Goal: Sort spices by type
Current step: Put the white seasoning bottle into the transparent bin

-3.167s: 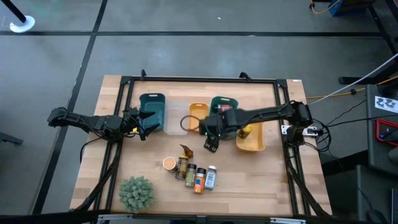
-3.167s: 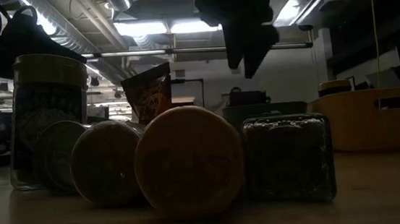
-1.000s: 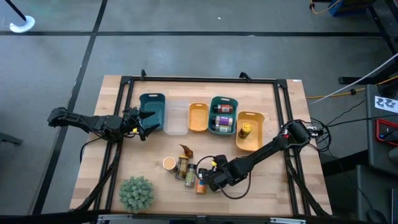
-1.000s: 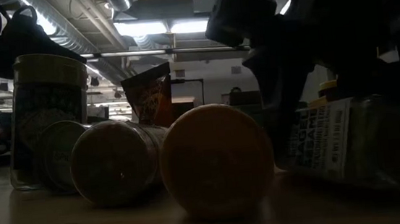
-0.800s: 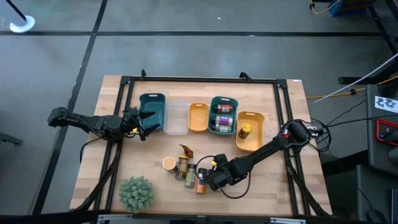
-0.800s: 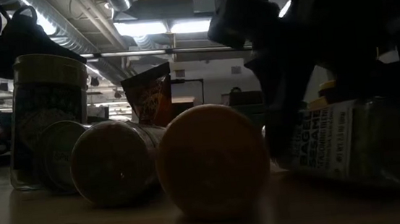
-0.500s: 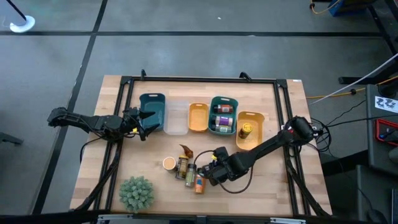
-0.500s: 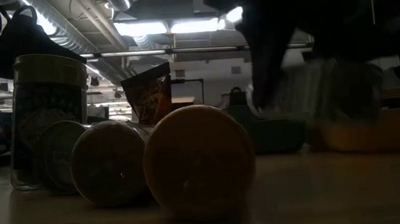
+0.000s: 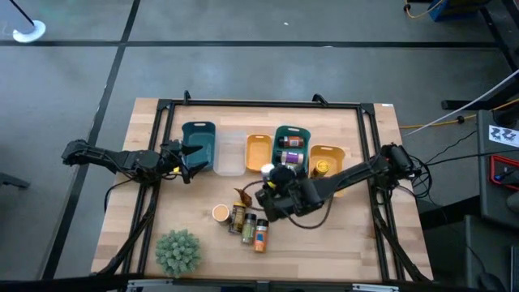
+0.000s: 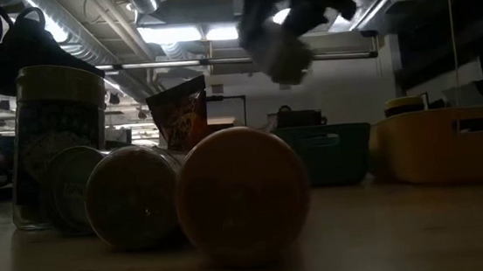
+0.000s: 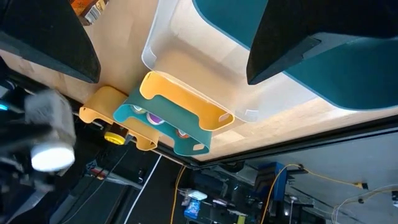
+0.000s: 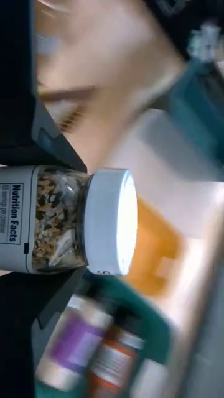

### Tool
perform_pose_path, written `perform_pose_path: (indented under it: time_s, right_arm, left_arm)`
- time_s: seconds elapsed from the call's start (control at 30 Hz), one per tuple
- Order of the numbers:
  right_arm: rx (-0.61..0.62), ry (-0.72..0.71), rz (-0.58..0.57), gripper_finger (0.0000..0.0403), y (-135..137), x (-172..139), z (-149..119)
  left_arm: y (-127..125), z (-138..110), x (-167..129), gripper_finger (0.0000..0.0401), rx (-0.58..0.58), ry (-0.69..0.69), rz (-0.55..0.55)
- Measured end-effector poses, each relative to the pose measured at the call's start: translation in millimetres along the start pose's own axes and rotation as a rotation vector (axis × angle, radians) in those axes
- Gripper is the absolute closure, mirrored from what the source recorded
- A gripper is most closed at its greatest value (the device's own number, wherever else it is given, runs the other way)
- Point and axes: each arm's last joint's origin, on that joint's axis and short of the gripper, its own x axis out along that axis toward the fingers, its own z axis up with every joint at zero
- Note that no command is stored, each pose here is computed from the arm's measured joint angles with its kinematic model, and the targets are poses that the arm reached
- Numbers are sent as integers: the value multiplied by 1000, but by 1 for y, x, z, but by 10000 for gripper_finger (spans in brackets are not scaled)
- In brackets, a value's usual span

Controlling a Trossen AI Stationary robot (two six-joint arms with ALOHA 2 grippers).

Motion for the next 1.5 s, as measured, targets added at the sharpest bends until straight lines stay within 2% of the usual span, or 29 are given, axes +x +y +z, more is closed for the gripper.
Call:
perform_pose_path:
  time_s: [0.2, 0.4, 0.5, 0.77, 0.93, 1.07, 1.2, 1.4, 1.5]
  right_arm:
    - [-119, -172, -66, 198, -3, 26, 27]
    - [-179, -249, -73, 197, -4, 47, 56]
    - [-217, -271, -39, 197, -3, 54, 70]
    - [-290, -323, 160, 197, -1, 72, 97]
    - [-324, -387, 329, 197, 1, 98, 95]
    - [-345, -438, 418, 197, 0, 127, 85]
    - [-358, -492, 466, 197, -3, 155, 79]
    - [-361, -484, 502, 197, -13, 195, 70]
    - [-358, -470, 515, 197, -18, 209, 66]
  left_arm:
    - [0, 0, 0, 12, -13, 0, 0]
    - [0, 0, 0, 12, -18, 0, 0]
    - [0, 0, 0, 12, -18, 0, 0]
    - [0, 0, 0, 12, -14, 0, 0]
    - [0, 0, 0, 12, -3, -4, -2]
    - [0, 0, 0, 12, -3, -5, -1]
    - [0, 0, 1, 12, -10, -2, 8]
    - [0, 0, 1, 12, 7, -5, 15]
    - [2, 1, 1, 12, 9, -36, 82]
